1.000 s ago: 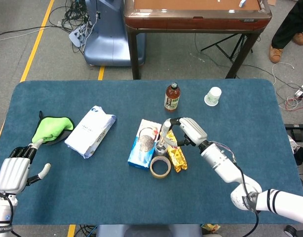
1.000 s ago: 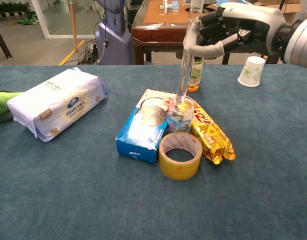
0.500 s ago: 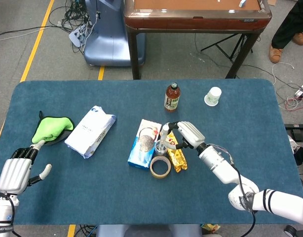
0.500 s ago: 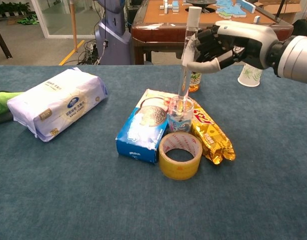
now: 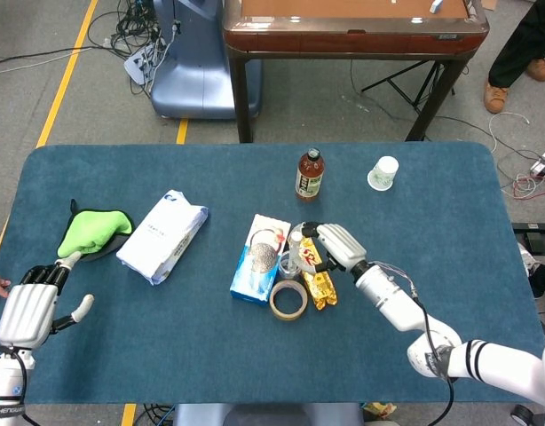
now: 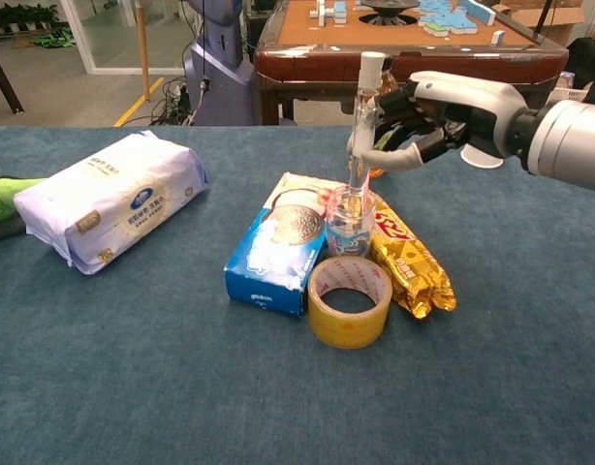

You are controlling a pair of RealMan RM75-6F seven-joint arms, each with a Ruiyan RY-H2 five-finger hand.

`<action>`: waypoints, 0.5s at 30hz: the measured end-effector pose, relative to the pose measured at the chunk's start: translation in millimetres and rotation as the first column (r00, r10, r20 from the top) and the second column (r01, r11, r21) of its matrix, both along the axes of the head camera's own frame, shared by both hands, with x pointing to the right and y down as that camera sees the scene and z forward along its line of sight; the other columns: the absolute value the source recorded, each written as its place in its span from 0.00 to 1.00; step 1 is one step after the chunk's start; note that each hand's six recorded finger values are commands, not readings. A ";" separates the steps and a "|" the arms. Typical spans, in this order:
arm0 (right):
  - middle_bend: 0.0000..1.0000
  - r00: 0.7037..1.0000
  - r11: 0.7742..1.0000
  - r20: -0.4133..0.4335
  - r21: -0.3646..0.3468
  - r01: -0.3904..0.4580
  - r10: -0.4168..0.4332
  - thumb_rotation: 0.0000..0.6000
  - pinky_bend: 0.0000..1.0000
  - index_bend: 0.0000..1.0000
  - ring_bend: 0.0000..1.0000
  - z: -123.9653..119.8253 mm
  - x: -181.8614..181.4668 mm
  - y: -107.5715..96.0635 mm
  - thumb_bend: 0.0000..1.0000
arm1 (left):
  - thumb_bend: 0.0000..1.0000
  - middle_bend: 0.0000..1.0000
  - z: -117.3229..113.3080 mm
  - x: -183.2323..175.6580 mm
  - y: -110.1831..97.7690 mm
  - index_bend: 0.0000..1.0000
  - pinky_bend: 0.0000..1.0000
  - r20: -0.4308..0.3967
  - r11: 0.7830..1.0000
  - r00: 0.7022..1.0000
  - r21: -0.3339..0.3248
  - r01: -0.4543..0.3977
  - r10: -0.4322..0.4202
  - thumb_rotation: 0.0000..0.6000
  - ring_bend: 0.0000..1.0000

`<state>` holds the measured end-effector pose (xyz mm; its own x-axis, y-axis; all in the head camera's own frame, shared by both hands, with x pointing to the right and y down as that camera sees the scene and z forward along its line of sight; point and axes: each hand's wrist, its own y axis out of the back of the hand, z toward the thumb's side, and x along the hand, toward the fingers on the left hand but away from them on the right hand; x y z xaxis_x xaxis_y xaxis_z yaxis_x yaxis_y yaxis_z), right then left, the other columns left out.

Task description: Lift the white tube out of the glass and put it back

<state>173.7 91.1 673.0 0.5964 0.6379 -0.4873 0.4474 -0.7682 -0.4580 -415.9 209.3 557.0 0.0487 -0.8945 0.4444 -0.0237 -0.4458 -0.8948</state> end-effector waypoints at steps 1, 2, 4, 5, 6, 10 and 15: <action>0.23 1.000 1.000 0.000 0.001 0.001 -0.001 1.00 0.23 0.32 0.18 -0.3 0.2 0.1 0.28 | 0.21 0.19 0.3 0.2 0.0 0.11 0.19 0.000 1.000 1.000 -0.001 0.000 0.000 1.00 0.24; 0.22 1.000 1.000 -0.001 0.003 0.003 -0.003 1.00 0.22 0.30 0.17 -0.7 0.5 0.4 0.27 | 0.21 0.19 0.5 0.5 0.1 0.11 0.19 -0.001 1.000 1.000 -0.002 -0.001 0.001 1.00 0.24; 0.20 1.000 1.000 -0.002 0.002 0.005 -0.005 1.00 0.21 0.26 0.16 -1.1 0.9 1.1 0.25 | 0.21 0.19 0.9 0.7 0.2 0.11 0.19 0.000 1.000 1.000 -0.003 -0.002 0.002 1.00 0.24; 0.19 1.000 1.000 -0.004 0.001 0.007 -0.007 1.00 0.20 0.25 0.15 -1.5 1.5 1.2 0.24 | 0.21 0.19 1.0 0.8 0.2 0.11 0.19 0.000 1.000 1.000 -0.003 -0.003 0.003 1.00 0.24; 0.19 1.000 1.000 -0.005 0.001 0.007 -0.007 1.00 0.19 0.24 0.14 -1.8 2.0 1.3 0.22 | 0.21 0.19 0.9 0.7 0.0 0.11 0.19 0.000 1.000 1.000 -0.002 -0.002 0.002 1.00 0.24; 0.18 1.000 1.000 0.001 0.009 0.001 -0.001 1.00 0.19 0.23 0.14 -5.9 4.4 -0.1 0.21 | 0.21 0.19 0.2 0.5 -1.5 0.11 0.19 0.000 1.000 1.000 0.002 -0.002 0.002 1.00 0.24; 0.19 1.000 0.998 0.004 0.055 -0.024 0.024 1.00 0.19 0.23 0.14 -21.9 17.6 -7.4 0.21 | 0.21 0.19 -1.5 0.6 -6.2 0.11 0.19 0.002 1.000 1.000 0.011 -0.007 0.007 1.00 0.24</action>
